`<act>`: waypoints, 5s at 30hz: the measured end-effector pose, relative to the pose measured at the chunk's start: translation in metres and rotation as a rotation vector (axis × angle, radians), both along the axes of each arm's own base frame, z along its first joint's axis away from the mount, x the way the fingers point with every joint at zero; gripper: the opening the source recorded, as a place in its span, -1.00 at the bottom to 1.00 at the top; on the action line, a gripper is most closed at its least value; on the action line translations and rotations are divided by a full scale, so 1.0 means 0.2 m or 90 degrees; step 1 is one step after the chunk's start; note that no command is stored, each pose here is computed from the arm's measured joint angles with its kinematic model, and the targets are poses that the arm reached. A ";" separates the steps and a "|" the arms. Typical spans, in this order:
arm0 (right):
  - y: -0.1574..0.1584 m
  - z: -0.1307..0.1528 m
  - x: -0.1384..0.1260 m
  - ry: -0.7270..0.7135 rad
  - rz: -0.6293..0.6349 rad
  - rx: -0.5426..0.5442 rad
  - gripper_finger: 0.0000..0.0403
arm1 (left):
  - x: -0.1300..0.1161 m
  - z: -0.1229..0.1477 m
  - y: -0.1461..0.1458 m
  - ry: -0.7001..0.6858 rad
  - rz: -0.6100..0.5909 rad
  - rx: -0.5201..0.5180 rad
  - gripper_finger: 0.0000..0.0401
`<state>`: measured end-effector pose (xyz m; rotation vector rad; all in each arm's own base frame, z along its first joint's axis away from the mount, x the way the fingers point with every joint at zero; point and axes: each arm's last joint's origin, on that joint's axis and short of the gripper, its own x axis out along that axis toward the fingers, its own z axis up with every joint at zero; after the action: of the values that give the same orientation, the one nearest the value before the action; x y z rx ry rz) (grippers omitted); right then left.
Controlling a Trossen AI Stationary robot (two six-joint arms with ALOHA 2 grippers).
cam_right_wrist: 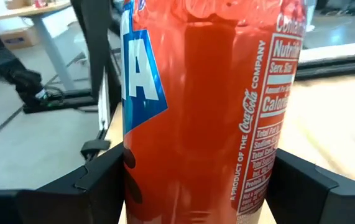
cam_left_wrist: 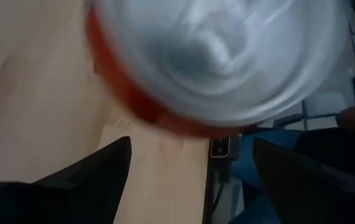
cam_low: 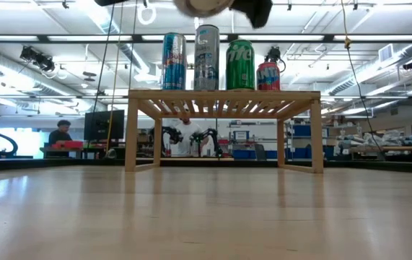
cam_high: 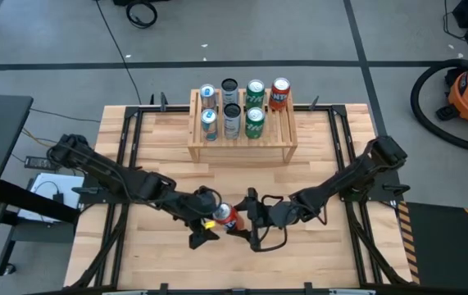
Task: Place canned beverage on shelf
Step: Put the red soda can aligned with the other red soda can on the shelf
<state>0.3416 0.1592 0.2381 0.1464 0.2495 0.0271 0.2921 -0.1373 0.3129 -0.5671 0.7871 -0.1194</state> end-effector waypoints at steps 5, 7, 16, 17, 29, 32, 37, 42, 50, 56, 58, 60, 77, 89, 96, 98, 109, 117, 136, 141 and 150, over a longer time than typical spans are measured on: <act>-0.03 0.10 -0.07 0.009 -0.033 -0.046 0.54 | -0.02 0.01 0.01 0.001 -0.010 0.014 0.67; -0.06 0.15 -0.11 0.012 -0.050 -0.068 0.54 | -0.03 0.01 0.00 0.001 -0.016 0.021 0.67; -0.24 0.43 -0.30 -0.019 -0.098 -0.116 0.54 | -0.07 0.01 0.04 0.036 -0.025 0.055 0.67; -0.26 0.46 -0.32 -0.023 -0.102 -0.121 0.54 | -0.09 0.02 0.05 0.039 -0.029 0.061 0.67; -0.54 0.69 -0.61 -0.049 -0.163 -0.202 0.54 | -0.27 0.25 0.18 -0.082 -0.030 0.108 0.67; -0.62 0.74 -0.70 -0.062 -0.182 -0.209 0.54 | -0.32 0.30 0.22 -0.110 -0.024 0.110 0.67; -0.71 0.79 -0.83 -0.068 -0.168 -0.205 0.54 | -0.40 0.36 0.25 -0.147 -0.038 0.123 0.67; -0.76 0.80 -0.88 -0.062 -0.180 -0.235 0.54 | -0.47 0.41 0.30 -0.188 -0.039 0.150 0.67; -0.86 0.86 -0.97 -0.117 -0.191 -0.263 0.54 | -0.54 0.47 0.37 -0.224 -0.003 0.136 0.67; -0.88 0.89 -1.11 -0.158 -0.179 -0.231 0.54 | -0.55 0.48 0.37 -0.222 0.009 0.118 0.67; -0.88 0.90 -1.18 -0.167 -0.182 -0.220 0.54 | -0.55 0.48 0.37 -0.220 0.012 0.112 0.67; -0.87 0.90 -1.25 -0.173 -0.185 -0.212 0.54 | -0.55 0.48 0.37 -0.219 0.015 0.109 0.67; -0.87 0.44 -1.25 -0.211 -0.168 -0.177 0.54 | -0.55 0.48 0.37 -0.222 0.011 0.115 0.67; -0.93 0.06 -1.03 -0.250 -0.216 -0.179 0.54 | -0.54 0.48 0.37 -0.230 -0.005 0.140 0.67; -1.03 -0.02 -0.94 -0.192 -0.267 -0.172 0.54 | -0.54 0.48 0.37 -0.234 -0.014 0.153 0.67; -1.06 -0.04 -0.92 -0.176 -0.266 -0.172 0.54 | -0.54 0.48 0.37 -0.234 -0.014 0.154 0.67; -1.25 -0.10 -0.89 -0.174 -0.291 -0.150 0.54 | -0.54 0.48 0.37 -0.240 -0.027 0.173 0.67; -1.28 -0.14 -0.87 -0.154 -0.239 -0.161 0.55 | -0.54 0.48 0.37 -0.241 -0.029 0.176 0.67; -1.34 -0.18 -0.86 -0.136 -0.240 -0.191 0.69 | -0.54 0.49 0.37 -0.252 -0.027 0.173 0.67; -1.34 -0.18 -0.86 -0.133 -0.242 -0.196 0.74 | -0.54 0.49 0.37 -0.252 -0.027 0.174 0.67; -1.35 -0.19 -0.87 -0.123 -0.248 -0.201 0.92 | -0.54 0.49 0.37 -0.252 -0.018 0.180 0.67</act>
<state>0.1682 -0.1104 0.2003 -0.1243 0.0273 -0.3815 0.1839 -0.0628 0.4103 -0.2509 0.4154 -0.1393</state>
